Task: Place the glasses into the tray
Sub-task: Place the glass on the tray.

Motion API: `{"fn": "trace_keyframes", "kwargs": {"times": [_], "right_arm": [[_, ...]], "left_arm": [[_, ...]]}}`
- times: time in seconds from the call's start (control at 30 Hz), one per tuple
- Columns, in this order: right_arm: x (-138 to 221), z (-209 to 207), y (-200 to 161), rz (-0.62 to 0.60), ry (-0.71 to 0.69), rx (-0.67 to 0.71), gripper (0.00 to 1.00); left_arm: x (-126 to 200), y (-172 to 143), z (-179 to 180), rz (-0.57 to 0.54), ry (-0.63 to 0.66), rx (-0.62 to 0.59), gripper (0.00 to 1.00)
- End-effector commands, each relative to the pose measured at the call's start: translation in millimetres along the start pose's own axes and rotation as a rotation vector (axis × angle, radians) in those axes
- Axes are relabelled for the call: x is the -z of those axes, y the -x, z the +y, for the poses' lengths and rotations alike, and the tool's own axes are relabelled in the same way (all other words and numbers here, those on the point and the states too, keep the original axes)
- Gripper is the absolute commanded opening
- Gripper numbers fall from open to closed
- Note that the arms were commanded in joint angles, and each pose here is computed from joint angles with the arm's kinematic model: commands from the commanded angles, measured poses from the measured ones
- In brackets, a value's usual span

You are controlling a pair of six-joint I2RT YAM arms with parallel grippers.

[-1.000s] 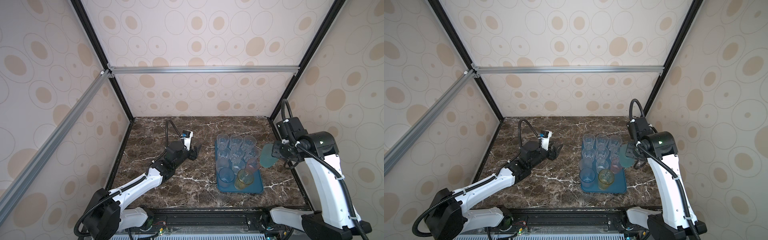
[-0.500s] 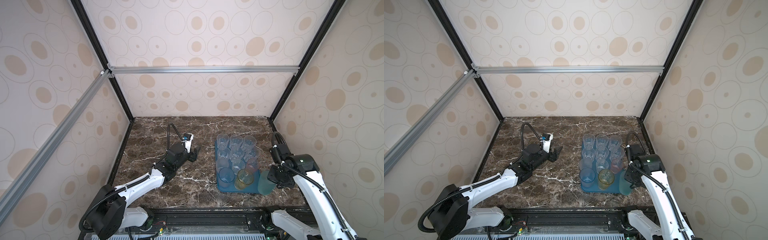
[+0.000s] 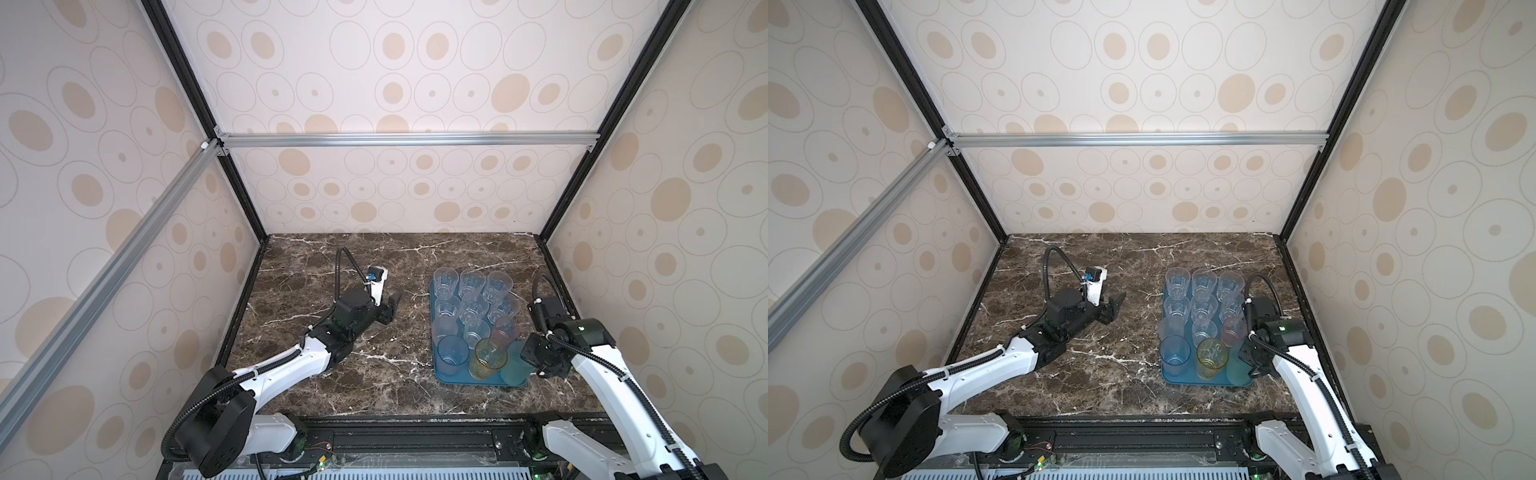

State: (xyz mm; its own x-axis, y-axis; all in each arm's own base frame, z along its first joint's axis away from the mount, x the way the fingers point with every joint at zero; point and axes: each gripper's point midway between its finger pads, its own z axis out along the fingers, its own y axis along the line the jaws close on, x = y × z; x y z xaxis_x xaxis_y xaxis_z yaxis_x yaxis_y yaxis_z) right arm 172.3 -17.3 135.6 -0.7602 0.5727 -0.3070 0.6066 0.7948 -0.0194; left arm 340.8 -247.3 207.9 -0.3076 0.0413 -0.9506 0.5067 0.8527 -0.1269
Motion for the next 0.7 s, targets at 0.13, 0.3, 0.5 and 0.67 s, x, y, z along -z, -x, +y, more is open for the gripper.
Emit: {"fn": "trace_keyframes", "kwargs": {"times": [0.13,0.3,0.5,0.67], "right_arm": [[-10.7,5.7,8.9,-0.049,0.021,-0.017,0.00],[-18.8,6.1,4.2,-0.037,0.024,-0.007,0.05],[-17.5,6.5,3.3,-0.030,0.030,0.000,0.16],[-9.9,7.6,4.6,-0.029,0.041,0.004,0.25]], "left_arm": [[-5.4,-2.3,0.2,0.001,0.002,-0.020,0.65],[-7.0,-4.5,0.5,0.009,0.003,-0.022,0.65],[-7.7,-5.7,0.9,0.013,0.006,-0.026,0.65],[-7.4,-4.2,1.5,0.011,0.010,-0.031,0.65]]}}
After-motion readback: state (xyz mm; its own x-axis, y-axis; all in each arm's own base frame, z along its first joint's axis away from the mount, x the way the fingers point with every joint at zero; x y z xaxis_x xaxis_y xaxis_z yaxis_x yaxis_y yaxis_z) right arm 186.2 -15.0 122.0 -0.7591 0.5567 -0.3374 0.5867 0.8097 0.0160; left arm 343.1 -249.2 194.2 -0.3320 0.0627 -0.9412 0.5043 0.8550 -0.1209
